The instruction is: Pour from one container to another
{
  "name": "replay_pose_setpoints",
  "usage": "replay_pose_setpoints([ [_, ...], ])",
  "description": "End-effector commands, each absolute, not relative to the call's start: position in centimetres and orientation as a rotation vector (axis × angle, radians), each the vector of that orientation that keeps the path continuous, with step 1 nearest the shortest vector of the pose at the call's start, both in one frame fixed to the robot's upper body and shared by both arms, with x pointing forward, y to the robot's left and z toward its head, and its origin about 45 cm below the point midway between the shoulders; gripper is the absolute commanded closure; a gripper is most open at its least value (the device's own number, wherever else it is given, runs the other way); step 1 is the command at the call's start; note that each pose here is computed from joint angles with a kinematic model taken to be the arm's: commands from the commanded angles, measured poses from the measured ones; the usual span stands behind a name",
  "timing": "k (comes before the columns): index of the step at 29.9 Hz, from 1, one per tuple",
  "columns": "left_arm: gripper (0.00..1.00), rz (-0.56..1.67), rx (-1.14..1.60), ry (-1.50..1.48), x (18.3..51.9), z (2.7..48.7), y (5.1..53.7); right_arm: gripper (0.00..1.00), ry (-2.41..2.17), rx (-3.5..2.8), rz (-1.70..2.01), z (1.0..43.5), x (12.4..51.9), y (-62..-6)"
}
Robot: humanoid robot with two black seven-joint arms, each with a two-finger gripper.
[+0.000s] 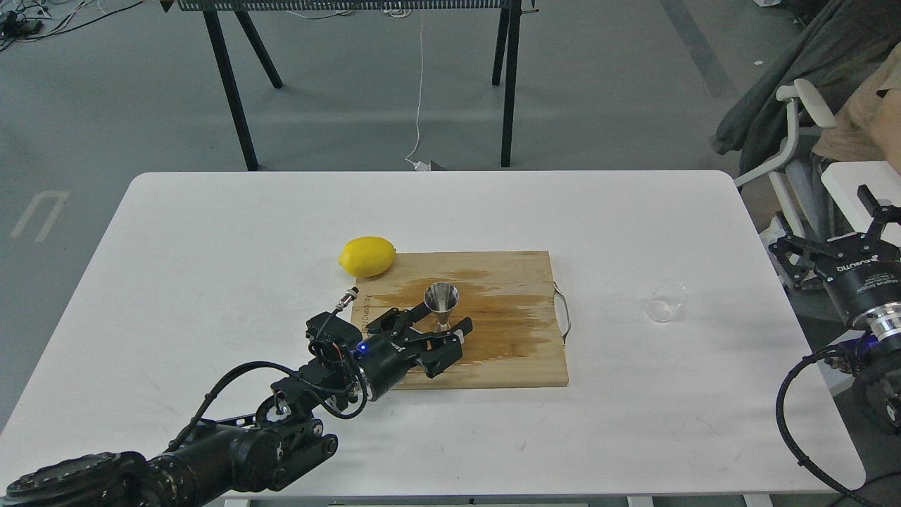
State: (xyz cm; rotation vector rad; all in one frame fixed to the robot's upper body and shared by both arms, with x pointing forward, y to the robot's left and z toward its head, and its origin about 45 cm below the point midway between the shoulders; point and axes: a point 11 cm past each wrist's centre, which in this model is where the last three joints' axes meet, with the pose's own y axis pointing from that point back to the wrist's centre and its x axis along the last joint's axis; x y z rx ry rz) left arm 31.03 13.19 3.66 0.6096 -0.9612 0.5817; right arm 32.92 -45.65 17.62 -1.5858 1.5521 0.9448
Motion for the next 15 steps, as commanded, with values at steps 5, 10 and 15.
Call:
replay_pose_setpoints([
  [5,0.08,0.583,0.613,-0.970,31.2,3.9,14.1,0.01,1.552,-1.586,0.945,17.6,32.9,-45.7],
  [10,0.08,0.582,0.607,-0.967,30.7,4.1,15.1,0.01,1.555,-1.585,0.947,17.5,32.8,-45.7],
  [15,0.08,0.581,0.608,-0.963,30.4,4.0,15.3,0.01,1.554,-1.586,0.947,17.5,32.9,-45.6],
])
